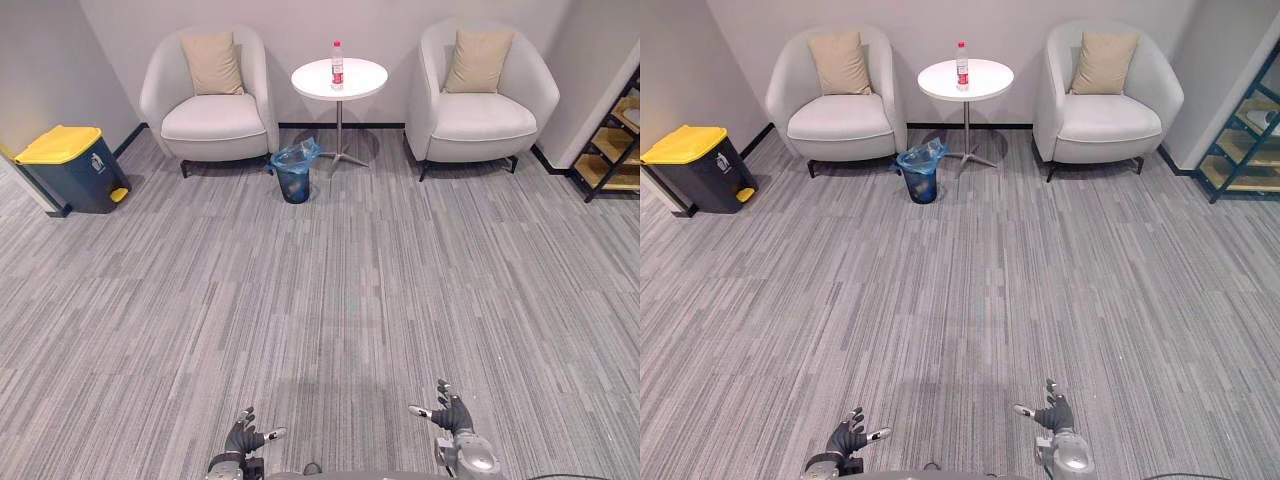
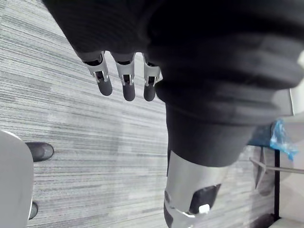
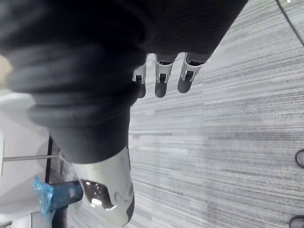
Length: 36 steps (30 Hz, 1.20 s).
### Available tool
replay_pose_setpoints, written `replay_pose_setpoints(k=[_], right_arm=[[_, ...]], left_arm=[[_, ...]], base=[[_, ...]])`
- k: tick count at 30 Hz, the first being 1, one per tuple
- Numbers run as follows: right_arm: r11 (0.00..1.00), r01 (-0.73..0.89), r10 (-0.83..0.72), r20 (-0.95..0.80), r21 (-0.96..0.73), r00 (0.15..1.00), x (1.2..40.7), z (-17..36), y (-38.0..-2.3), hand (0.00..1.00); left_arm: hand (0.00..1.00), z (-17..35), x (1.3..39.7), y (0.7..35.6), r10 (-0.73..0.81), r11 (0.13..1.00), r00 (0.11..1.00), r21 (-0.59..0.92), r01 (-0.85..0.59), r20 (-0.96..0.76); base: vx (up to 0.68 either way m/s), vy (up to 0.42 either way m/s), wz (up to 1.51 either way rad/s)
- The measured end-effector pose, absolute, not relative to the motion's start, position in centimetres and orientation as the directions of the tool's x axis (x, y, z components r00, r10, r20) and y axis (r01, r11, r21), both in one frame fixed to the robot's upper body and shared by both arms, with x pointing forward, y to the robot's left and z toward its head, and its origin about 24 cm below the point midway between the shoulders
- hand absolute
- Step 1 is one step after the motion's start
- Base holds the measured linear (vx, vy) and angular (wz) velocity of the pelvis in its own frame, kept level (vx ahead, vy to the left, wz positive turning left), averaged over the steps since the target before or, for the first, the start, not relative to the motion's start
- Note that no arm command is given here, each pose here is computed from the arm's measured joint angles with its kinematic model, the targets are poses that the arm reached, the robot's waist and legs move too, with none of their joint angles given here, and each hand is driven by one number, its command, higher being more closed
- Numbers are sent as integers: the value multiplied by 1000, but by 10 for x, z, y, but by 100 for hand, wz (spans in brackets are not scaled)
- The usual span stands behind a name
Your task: Gather rubbish on tea table into small bin, then transfer packed bag to large trash can.
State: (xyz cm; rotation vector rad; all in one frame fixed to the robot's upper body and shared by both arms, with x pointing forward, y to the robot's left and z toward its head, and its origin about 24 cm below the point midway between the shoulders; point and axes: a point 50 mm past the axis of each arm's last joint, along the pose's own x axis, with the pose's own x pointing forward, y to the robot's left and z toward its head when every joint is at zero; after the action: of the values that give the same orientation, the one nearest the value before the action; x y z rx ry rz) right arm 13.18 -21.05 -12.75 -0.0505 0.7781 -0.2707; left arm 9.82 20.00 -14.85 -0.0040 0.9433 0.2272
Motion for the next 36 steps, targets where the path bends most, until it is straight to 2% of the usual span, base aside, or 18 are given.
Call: replay_pose_setpoints(k=[20,36], right_arm=[[952,233,-305,-659,-198,687,134,-120,-234,0],[945,243,-327,-596,-219,733,149,-106,-244,0]], left_arm=[[0,-146,98,212,227,966,566,112,-232,-792],[0,-135,114,214,230,968,631,110,-223,-741]], base=[[-11,-14,-2],[48,-21,-15]])
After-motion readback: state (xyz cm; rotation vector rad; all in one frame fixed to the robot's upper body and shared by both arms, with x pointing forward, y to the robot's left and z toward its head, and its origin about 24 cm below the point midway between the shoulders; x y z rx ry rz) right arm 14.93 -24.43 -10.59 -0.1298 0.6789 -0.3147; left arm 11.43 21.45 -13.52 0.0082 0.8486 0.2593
